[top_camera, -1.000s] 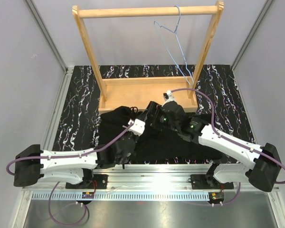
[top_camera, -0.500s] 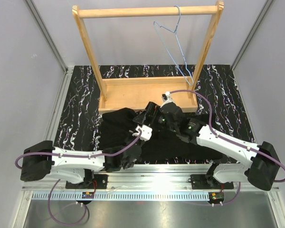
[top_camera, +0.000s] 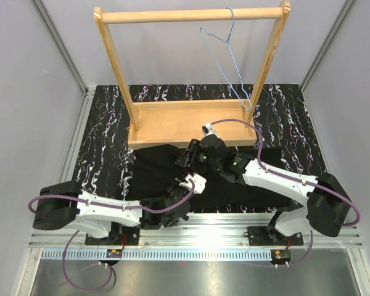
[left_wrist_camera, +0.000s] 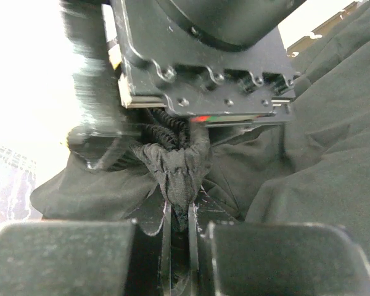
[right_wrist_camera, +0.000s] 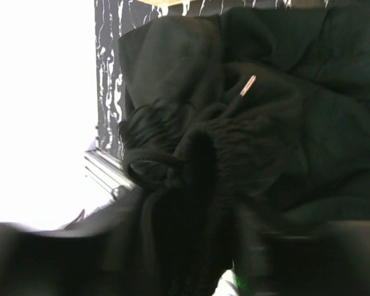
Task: Place the trousers on the hanger
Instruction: Fold the trousers
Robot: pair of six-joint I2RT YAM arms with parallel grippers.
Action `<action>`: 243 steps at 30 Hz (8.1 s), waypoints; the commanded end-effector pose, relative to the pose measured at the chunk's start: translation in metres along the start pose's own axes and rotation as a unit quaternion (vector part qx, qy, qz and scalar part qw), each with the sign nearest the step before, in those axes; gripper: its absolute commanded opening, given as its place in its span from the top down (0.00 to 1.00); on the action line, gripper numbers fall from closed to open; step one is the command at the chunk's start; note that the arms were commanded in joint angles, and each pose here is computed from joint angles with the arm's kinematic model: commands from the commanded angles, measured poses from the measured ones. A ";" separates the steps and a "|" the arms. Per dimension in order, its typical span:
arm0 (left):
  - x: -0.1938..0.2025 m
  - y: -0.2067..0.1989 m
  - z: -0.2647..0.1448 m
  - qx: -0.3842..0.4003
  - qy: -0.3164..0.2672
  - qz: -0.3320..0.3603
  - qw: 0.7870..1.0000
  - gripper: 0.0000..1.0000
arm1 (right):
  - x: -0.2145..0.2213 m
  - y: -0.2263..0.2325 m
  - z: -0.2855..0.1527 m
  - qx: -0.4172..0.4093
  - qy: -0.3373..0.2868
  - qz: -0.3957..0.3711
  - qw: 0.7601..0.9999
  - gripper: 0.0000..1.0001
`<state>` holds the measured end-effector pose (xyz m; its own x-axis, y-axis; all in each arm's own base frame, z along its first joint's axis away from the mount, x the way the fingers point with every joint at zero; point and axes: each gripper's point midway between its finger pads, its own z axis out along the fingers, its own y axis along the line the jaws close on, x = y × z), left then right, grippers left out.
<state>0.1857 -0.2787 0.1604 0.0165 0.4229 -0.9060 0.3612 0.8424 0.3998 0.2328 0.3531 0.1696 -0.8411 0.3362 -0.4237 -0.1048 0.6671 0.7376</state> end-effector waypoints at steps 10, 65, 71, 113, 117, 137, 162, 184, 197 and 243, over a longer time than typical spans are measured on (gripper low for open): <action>-0.065 0.031 -0.006 -0.074 -0.032 -0.108 0.991 0.15 | -0.021 0.025 -0.036 -0.019 -0.026 -0.091 0.995 1.00; 0.031 -0.042 0.093 0.170 0.139 -0.428 0.877 0.01 | -0.141 -0.174 -0.242 0.417 -0.166 -0.128 0.884 1.00; 0.039 -0.059 0.104 0.179 0.156 -0.434 0.869 0.01 | -0.141 -0.177 -0.235 0.415 -0.161 -0.128 0.886 1.00; 0.126 0.102 0.016 -0.115 0.271 -0.313 0.903 0.19 | -0.082 -0.169 -0.068 0.288 -0.031 -0.133 0.948 1.00; 0.105 0.114 0.021 -0.125 0.249 -0.314 0.907 0.01 | -0.106 -0.150 -0.080 0.285 -0.066 -0.150 0.945 1.00; 0.076 0.099 0.049 -0.095 0.233 -0.336 0.908 0.01 | -0.154 -0.161 -0.219 0.382 -0.190 -0.146 0.892 1.00; 0.053 -0.067 0.107 0.134 0.199 -0.440 0.866 0.03 | -0.144 -0.221 -0.222 0.455 -0.163 -0.096 0.870 1.00; 0.048 -0.084 0.107 0.122 0.184 -0.439 0.871 1.00 | -0.135 -0.220 -0.199 0.420 -0.136 -0.086 0.893 1.00; 0.084 0.080 0.030 -0.066 0.188 -0.357 0.913 1.00 | -0.113 -0.230 -0.122 0.360 -0.060 -0.064 0.929 1.00; 0.141 0.025 0.054 -0.043 0.280 -0.363 0.887 0.01 | -0.127 -0.241 -0.196 0.505 -0.165 -0.037 0.846 0.28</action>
<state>0.2431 -0.2085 0.0309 -0.6798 -0.1191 -0.7236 0.0189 0.9835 -0.1797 0.2667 0.0473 0.1113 -0.7281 0.3199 -0.6062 0.4077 0.9131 -0.0079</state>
